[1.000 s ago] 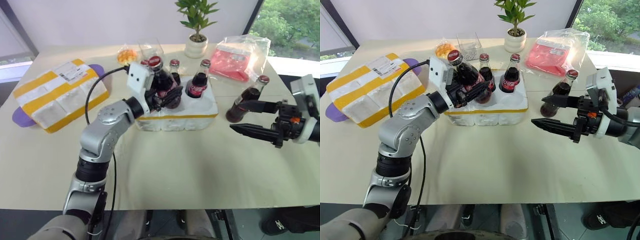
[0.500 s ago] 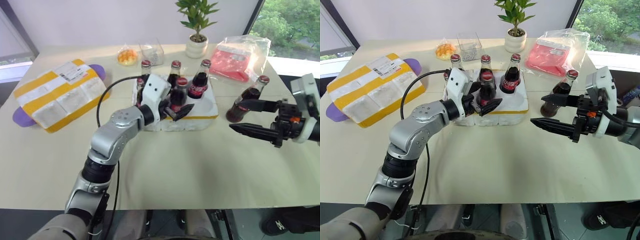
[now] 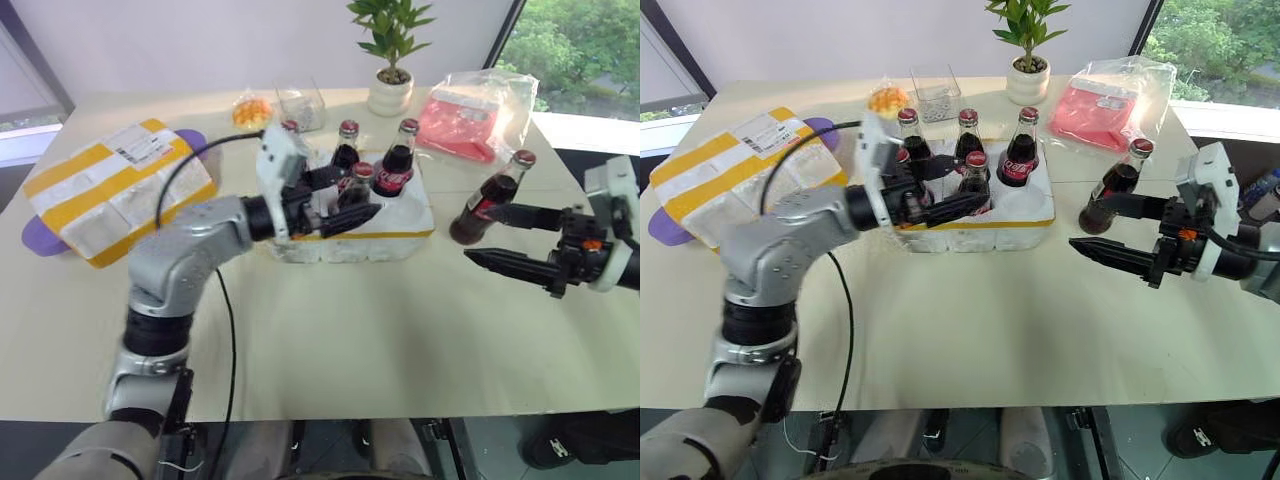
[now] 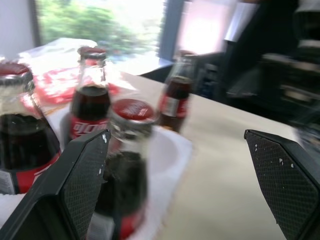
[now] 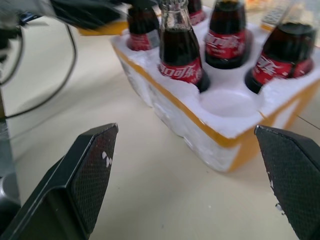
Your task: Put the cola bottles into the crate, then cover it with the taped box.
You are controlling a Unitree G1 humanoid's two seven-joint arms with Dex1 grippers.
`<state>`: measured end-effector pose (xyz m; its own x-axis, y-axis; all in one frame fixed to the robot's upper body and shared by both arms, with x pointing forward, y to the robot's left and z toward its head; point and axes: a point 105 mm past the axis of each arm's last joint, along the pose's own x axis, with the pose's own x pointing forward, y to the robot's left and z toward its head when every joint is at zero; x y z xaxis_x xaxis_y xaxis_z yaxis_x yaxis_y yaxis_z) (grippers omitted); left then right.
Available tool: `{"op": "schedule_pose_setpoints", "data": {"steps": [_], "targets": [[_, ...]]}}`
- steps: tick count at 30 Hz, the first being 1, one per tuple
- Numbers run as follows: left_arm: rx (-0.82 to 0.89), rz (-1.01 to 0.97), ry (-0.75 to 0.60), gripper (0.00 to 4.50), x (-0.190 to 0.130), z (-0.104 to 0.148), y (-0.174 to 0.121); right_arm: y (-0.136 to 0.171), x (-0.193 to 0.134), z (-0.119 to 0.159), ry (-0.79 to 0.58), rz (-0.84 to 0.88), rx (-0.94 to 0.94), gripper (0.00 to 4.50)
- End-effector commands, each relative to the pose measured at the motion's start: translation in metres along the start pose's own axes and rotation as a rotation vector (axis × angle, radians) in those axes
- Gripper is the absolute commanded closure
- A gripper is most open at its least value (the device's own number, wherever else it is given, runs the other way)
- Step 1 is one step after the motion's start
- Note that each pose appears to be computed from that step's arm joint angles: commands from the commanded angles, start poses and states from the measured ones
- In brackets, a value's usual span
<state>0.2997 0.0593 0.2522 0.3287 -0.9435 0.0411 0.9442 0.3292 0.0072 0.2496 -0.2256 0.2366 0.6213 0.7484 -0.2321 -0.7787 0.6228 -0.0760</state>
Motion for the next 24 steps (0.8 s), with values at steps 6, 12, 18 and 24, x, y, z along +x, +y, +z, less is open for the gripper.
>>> {"op": "schedule_pose_setpoints", "data": {"steps": [6, 12, 18, 24], "targets": [[-0.020, -0.185, 0.074, 0.02, -0.076, 0.029, -0.021, -0.028, -0.025, -0.014, -0.011, -0.242, 0.027, 0.00], [0.006, -0.122, 0.200, 0.02, -0.109, 0.018, -0.021, -0.057, -0.026, -0.036, -0.026, -0.440, 0.073, 0.00], [0.002, -0.036, 0.262, 0.02, -0.129, 0.000, -0.024, -0.086, -0.010, -0.050, -0.085, -0.548, 0.144, 0.00], [-0.007, 0.051, 0.271, 0.02, -0.141, -0.008, -0.031, -0.111, 0.010, -0.056, -0.119, -0.561, 0.203, 0.00]]}}
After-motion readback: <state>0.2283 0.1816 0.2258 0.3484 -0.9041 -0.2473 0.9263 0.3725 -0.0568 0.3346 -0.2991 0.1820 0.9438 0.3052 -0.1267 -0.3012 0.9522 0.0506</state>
